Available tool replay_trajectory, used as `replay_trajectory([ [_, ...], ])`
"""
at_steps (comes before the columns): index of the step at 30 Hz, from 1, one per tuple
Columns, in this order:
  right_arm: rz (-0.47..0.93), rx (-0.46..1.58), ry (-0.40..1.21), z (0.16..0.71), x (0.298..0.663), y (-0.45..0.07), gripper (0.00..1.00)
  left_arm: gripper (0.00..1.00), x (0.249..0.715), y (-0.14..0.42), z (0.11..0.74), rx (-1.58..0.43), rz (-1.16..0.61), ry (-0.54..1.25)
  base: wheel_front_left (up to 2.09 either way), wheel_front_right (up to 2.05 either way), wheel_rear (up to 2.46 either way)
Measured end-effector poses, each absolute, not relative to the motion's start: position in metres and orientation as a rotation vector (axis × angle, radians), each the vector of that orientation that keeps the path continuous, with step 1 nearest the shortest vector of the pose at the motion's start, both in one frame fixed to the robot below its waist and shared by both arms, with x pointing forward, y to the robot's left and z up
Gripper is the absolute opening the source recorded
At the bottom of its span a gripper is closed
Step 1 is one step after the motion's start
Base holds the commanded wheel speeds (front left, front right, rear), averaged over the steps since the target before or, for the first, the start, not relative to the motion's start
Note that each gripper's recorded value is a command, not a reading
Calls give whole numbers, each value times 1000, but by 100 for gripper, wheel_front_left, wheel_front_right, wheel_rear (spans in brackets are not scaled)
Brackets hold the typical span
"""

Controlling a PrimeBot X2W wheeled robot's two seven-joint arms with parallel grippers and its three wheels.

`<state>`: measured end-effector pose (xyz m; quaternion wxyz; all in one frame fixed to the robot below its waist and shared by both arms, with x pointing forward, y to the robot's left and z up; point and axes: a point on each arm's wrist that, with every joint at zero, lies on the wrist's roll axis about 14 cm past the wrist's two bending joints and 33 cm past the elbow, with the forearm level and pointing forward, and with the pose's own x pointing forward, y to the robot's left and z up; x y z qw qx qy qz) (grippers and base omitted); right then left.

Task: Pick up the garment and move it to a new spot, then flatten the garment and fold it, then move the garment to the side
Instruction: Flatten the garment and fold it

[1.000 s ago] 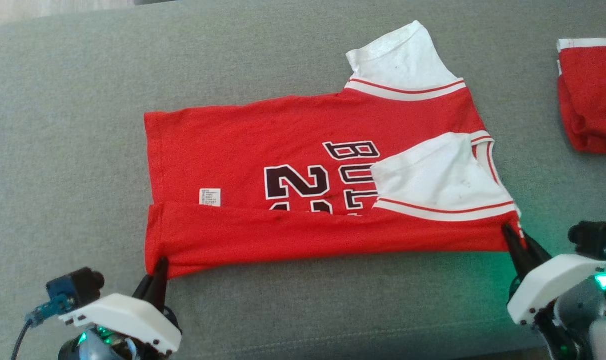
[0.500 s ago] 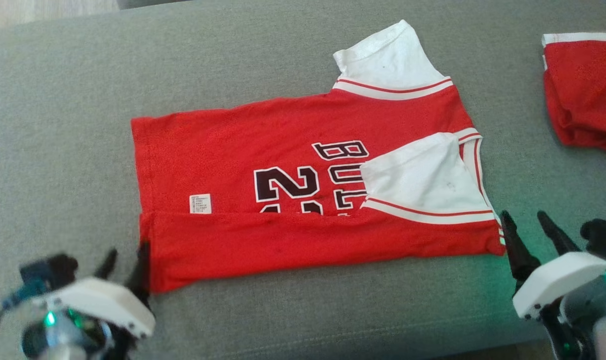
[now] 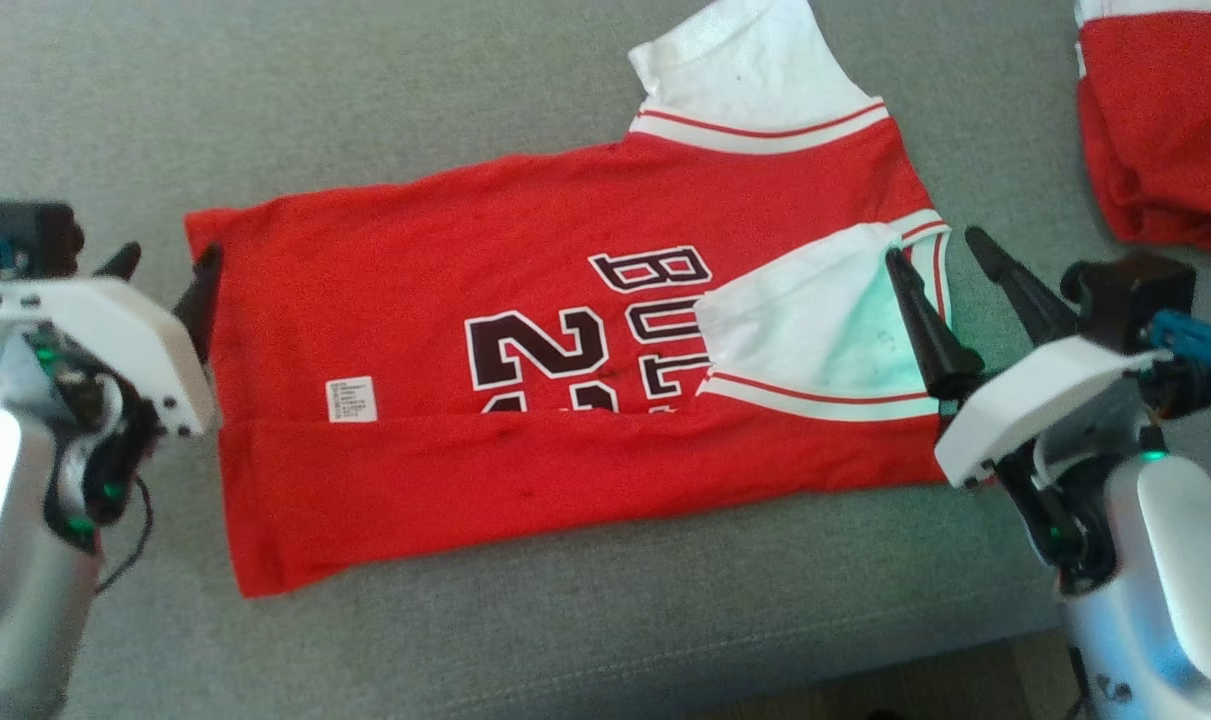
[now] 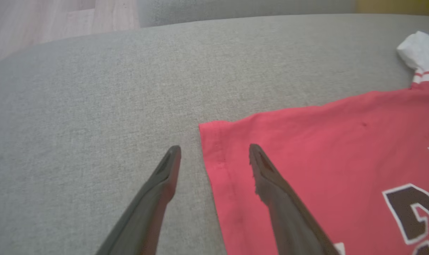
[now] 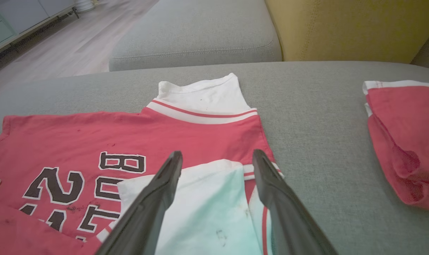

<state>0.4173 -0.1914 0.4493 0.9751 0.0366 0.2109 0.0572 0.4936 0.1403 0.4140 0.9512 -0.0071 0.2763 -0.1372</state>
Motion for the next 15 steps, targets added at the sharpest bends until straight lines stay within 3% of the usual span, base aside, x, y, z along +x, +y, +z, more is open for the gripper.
replay_trajectory([
  [15, 150, 30, 437, 436, 441, -193, 100, 100, 534, 137, 371, 95, -312, 723, 0, 0, 0],
])
